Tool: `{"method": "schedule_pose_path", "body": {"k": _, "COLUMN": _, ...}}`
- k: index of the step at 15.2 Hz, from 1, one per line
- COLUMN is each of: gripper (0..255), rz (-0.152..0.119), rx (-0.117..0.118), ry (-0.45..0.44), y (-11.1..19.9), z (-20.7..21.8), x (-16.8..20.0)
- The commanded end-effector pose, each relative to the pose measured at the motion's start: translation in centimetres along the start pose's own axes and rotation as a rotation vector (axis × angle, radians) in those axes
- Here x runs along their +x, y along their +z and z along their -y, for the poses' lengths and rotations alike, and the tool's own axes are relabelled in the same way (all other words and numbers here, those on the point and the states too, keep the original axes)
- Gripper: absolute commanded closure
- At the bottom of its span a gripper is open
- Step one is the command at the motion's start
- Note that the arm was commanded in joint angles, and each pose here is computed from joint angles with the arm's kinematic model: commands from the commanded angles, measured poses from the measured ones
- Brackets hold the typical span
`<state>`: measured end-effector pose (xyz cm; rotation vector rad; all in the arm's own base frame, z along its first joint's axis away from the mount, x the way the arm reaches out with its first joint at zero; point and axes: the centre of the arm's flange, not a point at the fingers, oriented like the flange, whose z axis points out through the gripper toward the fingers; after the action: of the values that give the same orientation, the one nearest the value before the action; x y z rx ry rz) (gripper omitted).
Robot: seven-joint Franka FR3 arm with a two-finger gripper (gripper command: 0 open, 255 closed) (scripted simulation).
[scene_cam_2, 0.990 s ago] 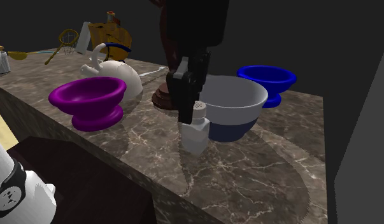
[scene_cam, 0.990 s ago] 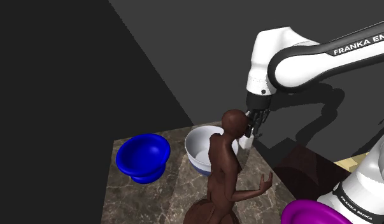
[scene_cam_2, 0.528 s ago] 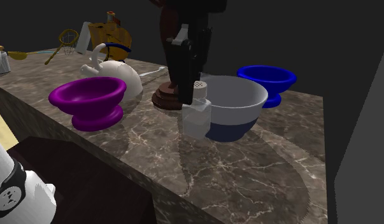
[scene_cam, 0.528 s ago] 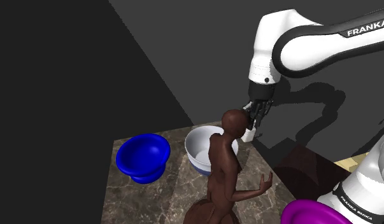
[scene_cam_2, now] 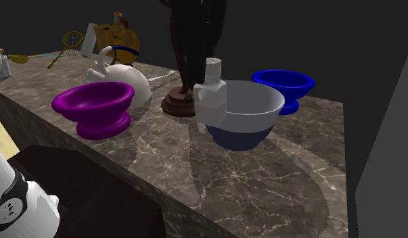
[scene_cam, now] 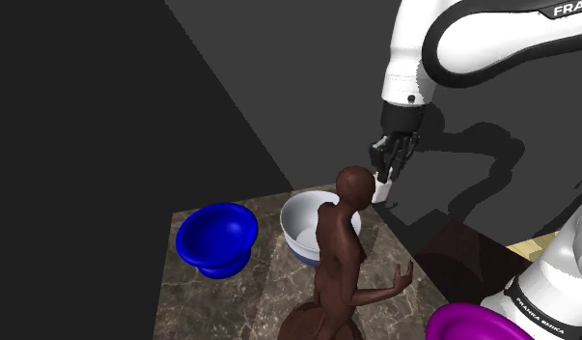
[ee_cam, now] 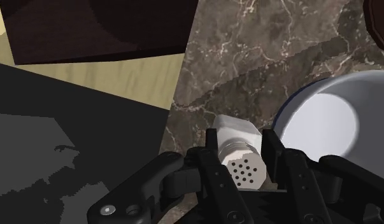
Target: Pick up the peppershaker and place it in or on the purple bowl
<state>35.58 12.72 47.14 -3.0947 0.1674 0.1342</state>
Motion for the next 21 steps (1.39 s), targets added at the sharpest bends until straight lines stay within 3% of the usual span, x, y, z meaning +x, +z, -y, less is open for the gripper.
{"method": "schedule_pose_path", "body": {"k": 1, "gripper": 255, "rz": 0.0, "rx": 0.0, "ry": 0.0, "y": -1.2, "z": 0.1, "x": -0.2}}
{"method": "schedule_pose_path", "body": {"k": 3, "gripper": 255, "rz": 0.0, "rx": 0.0, "ry": 0.0, "y": -1.9, "z": 0.1, "x": -0.2}}
{"method": "schedule_pose_path", "body": {"k": 21, "gripper": 255, "rz": 0.0, "rx": 0.0, "ry": 0.0, "y": -0.8, "z": 6.9, "x": -23.0}}
